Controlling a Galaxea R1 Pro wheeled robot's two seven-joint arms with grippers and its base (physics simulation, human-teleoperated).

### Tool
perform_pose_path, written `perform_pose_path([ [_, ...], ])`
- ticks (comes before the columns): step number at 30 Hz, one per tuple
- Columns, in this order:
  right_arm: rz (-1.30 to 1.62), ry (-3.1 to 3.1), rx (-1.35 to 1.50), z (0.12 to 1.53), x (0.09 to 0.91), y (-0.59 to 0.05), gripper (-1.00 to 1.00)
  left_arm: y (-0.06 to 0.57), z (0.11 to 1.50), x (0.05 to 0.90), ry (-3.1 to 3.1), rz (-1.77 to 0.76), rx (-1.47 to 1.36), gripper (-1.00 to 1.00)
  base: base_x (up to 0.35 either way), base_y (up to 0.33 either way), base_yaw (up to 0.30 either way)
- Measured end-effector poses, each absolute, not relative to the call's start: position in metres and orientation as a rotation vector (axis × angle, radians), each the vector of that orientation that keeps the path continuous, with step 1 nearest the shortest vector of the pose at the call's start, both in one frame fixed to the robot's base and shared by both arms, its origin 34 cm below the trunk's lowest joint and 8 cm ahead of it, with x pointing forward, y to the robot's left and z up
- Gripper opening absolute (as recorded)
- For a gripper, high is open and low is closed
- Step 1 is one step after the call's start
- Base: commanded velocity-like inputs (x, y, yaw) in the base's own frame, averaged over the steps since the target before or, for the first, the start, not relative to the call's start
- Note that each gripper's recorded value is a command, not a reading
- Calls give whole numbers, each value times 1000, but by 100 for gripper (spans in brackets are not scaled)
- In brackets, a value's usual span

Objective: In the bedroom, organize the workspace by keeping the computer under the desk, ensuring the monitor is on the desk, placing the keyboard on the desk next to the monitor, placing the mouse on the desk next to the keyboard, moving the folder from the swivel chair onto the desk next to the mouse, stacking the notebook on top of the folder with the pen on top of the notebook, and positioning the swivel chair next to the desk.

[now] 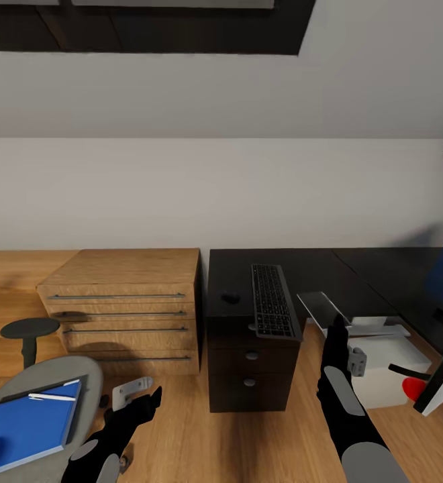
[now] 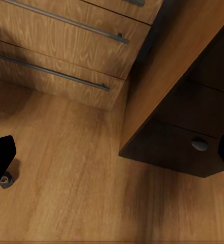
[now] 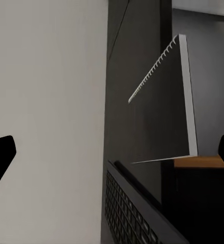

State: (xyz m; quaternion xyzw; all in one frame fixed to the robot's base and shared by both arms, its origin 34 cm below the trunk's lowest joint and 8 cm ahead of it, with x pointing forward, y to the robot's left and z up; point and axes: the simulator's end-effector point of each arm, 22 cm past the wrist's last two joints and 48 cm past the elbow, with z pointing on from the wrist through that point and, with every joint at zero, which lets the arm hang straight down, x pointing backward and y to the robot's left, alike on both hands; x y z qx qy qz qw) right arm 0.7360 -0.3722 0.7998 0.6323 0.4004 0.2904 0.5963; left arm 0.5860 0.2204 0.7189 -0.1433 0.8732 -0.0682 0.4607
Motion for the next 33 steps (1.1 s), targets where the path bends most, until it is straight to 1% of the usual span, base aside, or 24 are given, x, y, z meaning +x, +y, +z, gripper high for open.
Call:
perform_pose_path([
  [33, 668, 941, 1477, 794, 735, -371, 100, 220, 719, 586, 2149, -167, -352, 100, -2, 0, 0],
])
